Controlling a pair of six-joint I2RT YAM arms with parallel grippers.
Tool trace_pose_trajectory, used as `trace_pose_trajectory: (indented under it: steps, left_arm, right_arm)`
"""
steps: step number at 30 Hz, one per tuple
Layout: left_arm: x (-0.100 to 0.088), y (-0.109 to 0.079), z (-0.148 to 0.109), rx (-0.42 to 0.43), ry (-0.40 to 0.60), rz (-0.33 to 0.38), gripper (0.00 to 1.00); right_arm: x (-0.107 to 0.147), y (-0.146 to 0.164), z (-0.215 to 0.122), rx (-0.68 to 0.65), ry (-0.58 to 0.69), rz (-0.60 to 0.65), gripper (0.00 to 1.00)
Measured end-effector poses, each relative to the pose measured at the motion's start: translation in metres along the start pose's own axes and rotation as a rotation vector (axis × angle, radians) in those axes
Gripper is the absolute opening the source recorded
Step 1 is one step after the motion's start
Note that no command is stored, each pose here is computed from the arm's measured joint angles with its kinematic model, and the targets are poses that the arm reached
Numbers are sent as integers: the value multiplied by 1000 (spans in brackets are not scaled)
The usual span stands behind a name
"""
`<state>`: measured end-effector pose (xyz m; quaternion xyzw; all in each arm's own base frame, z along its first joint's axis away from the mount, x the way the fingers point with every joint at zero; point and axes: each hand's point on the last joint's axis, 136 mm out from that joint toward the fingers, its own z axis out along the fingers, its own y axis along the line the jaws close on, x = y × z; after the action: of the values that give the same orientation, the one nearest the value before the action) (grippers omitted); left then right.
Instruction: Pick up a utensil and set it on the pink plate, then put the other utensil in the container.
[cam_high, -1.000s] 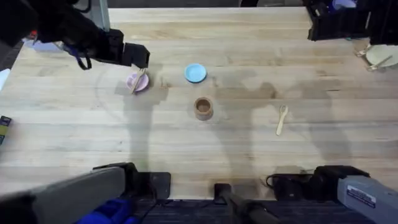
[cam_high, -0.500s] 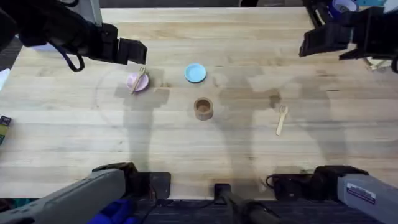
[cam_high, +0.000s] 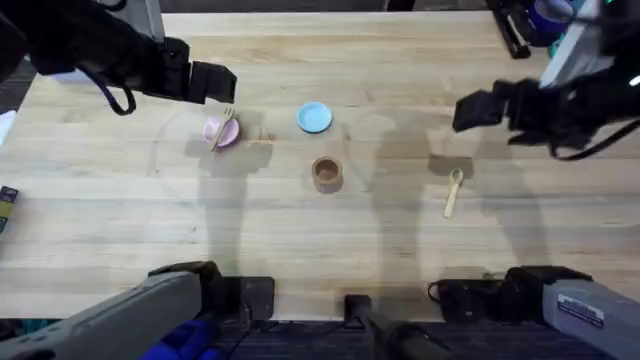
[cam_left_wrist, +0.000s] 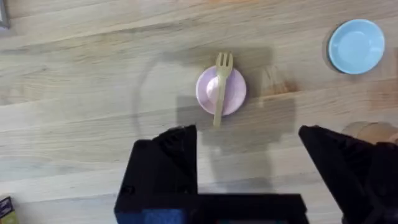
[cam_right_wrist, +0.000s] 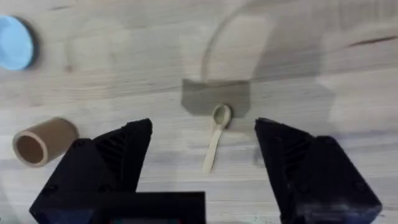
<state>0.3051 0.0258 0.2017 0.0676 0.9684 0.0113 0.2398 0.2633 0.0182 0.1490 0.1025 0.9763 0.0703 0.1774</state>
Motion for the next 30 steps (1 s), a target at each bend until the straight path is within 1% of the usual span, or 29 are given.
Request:
trace_pose_trajectory:
  steps: [8, 13, 16, 24, 30]
  left_arm:
    - [1, 0, 0, 1, 3, 0, 992]
    - [1, 0, 0, 1, 3, 2, 992]
    - [1, 0, 0, 1, 3, 2, 992]
    - [1, 0, 0, 1, 3, 2, 992]
    - [1, 0, 0, 1, 3, 2, 992]
  right_arm:
    - [21, 0, 40, 0, 21, 66, 995]
    - [51, -9, 59, 62, 88, 139, 996]
    - [62, -11, 64, 86, 108, 179, 996]
    - [68, -11, 67, 165, 77, 268, 996]
    - [72, -8, 68, 213, 50, 275, 996]
